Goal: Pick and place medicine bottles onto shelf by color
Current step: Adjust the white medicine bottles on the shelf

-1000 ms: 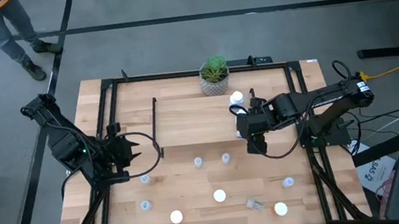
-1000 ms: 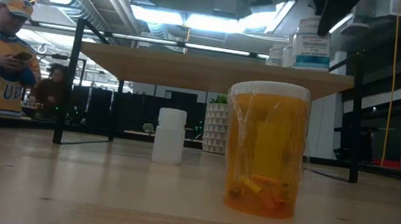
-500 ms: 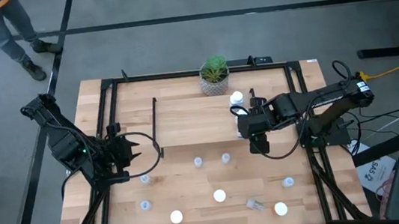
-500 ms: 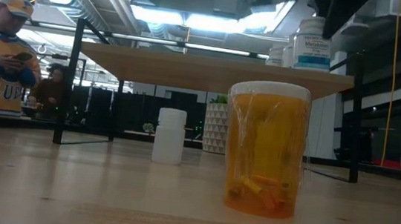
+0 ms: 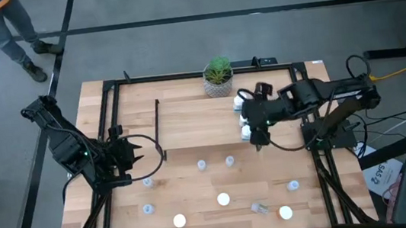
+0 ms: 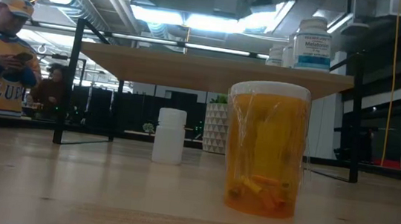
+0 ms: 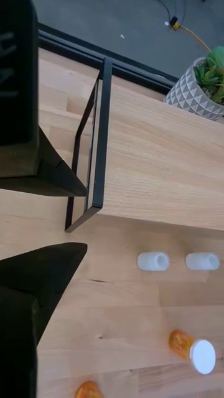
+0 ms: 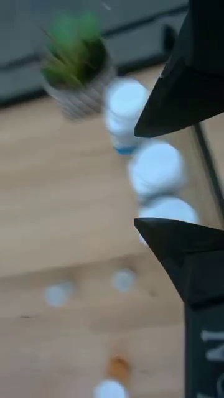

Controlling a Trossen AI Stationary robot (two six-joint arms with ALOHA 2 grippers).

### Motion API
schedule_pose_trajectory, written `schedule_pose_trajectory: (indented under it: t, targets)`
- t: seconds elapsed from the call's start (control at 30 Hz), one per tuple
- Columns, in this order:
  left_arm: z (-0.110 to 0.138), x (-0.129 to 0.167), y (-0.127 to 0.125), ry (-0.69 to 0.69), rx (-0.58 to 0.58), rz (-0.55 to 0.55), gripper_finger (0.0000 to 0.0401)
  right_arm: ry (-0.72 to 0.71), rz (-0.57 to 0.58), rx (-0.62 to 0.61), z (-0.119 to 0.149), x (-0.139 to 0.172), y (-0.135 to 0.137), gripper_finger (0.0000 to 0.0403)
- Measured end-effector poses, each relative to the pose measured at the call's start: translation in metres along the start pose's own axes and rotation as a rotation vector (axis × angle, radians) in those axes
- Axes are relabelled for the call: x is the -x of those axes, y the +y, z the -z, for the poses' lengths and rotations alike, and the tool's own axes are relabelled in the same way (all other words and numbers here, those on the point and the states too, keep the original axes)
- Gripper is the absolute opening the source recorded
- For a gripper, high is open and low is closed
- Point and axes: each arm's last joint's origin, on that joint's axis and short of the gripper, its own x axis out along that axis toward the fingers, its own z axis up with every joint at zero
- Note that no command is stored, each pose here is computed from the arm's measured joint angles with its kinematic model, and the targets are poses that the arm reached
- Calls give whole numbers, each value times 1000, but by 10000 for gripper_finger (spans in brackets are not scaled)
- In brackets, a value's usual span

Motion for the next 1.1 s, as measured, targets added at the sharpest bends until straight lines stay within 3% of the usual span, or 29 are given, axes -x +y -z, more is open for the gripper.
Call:
schedule_pose_trajectory:
  t: [0.17,0.33,0.6,0.77,0.9,1.1]
  targets:
    - [0,0,0,-1,-1,-1,124,-148,50,-25,-22,-7,-22,224]
    - [0,0,0,-1,-1,-1,124,-187,71,13,-38,-27,-53,224]
    - [0,0,0,-2,-2,-2,124,-52,13,20,-44,-82,-92,224]
    - [0,0,0,-2,-1,-2,124,32,-36,1,-42,-105,-98,224]
    - [-2,0,-2,-16,17,12,124,26,-119,2,-45,-92,-90,224]
    - [-6,0,-6,-50,56,46,124,76,-279,-94,-45,-32,-65,224]
